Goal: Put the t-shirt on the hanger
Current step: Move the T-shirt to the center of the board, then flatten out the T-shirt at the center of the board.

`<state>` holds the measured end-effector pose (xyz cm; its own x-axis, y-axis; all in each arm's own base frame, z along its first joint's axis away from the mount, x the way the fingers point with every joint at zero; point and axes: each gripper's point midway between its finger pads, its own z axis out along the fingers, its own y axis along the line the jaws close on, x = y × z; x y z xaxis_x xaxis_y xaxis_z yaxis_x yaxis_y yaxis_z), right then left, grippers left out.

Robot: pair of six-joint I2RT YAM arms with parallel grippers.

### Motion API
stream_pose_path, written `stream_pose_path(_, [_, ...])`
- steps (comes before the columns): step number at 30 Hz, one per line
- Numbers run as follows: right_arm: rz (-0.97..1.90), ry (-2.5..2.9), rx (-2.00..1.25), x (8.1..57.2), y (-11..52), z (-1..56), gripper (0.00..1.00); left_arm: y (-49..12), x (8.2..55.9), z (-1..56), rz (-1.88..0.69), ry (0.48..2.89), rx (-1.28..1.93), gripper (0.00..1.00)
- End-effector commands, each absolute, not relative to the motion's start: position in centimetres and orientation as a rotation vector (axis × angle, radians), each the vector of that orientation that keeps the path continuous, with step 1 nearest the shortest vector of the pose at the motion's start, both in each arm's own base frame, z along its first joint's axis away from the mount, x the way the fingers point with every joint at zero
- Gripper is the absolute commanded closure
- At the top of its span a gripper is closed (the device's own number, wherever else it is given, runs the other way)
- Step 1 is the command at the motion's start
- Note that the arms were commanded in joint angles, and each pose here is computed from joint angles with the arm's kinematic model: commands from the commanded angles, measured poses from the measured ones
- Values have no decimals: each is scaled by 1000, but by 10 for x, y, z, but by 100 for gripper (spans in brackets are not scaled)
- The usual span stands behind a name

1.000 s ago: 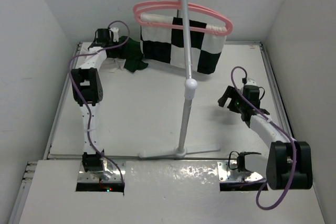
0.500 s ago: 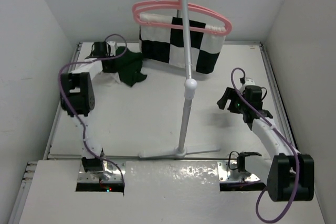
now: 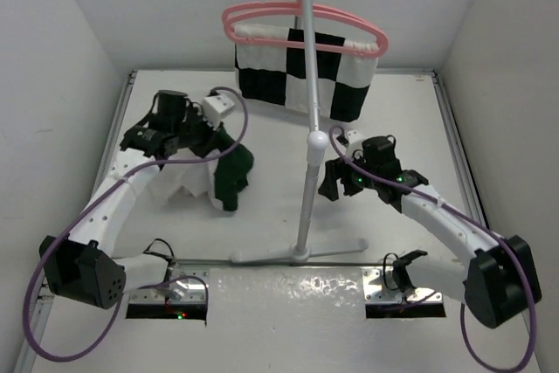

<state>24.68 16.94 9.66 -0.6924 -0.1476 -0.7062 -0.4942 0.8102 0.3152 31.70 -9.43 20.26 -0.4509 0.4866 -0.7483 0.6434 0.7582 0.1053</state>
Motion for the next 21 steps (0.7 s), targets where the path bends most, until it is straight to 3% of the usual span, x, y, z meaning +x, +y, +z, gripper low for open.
stream_pose_path(1, [714,2207,-603,263,201,120,19,-147,315,239,-416,1986,960,87])
stream_pose_path(2, [746,2228,-626,263,209,115,18,-154,321,239,-449,1986,951,69])
stream_pose_path(3, [773,2192,-629,272,219,125,17,-158,327,245,-462,1973,943,39])
stream_pose_path(4, [791,2187,-631,276,224,126,17,-160,332,244,-463,1977,938,31])
stream_pose_path(7, [808,2200,-632,290,237,125,16,-152,344,228,-422,2077,924,28])
stream_pose_path(11, [823,2239,-619,300,250,112,16,-97,353,209,-335,2149,854,29])
stream_pose_path(15, [773,2310,-652,312,257,92,15,-38,328,136,-165,2386,880,36])
stream_pose_path(21, [666,2350,-652,340,259,73,14,-32,291,72,-188,2499,947,30])
